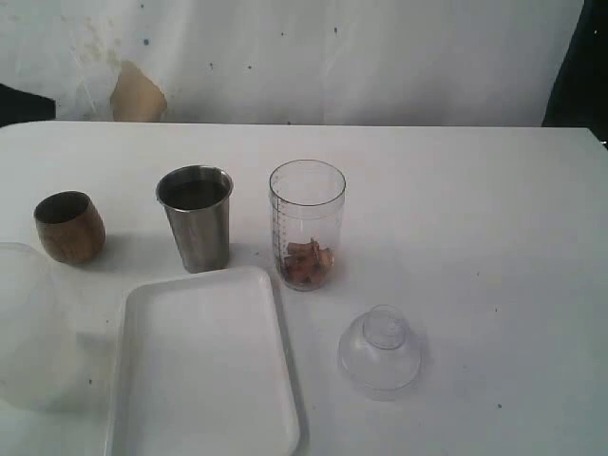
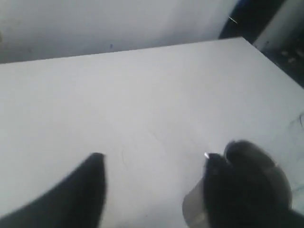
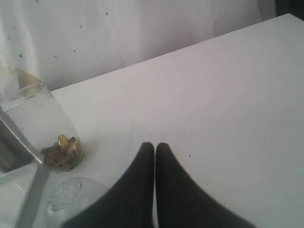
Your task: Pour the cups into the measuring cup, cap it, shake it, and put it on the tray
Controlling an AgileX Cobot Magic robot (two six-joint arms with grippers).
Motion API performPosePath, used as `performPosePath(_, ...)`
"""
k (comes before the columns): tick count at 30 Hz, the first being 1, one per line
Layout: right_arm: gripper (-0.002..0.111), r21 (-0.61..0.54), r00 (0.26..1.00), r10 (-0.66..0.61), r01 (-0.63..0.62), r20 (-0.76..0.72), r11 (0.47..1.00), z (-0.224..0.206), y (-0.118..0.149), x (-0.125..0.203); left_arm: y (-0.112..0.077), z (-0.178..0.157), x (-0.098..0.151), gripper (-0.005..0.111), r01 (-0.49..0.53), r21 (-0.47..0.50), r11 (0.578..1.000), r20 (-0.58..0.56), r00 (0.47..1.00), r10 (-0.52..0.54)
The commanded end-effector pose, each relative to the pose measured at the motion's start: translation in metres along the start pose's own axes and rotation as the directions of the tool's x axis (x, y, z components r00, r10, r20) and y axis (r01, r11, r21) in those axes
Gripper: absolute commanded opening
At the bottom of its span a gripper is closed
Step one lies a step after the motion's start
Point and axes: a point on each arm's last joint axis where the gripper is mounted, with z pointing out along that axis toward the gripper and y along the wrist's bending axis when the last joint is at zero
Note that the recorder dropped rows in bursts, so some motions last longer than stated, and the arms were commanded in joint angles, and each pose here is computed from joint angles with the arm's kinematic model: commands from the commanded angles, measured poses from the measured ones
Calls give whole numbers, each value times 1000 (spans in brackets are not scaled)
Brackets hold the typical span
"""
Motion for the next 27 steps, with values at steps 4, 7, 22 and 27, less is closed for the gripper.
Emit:
performPosePath(4, 0, -8, 1000, -4, 5, 8, 1000, 0, 0, 1, 0, -20, -10, 0, 272, -455, 848, -35, 946, -322)
performPosePath(7, 0, -8, 1000, -4, 5, 8, 1000, 0, 0, 1, -7, -24, -11, 0, 152, -664, 732, -123, 944, -308)
performPosePath(22, 0, -8, 1000, -4, 5, 8, 1000, 0, 0, 1, -163, -55, -28, 0, 59, -654, 754, 265, 952, 155)
performPosePath(27, 0, -8, 1000, -4, 5, 8, 1000, 0, 0, 1, -193, -90, 1, 0, 157, -638, 754, 413, 896, 163)
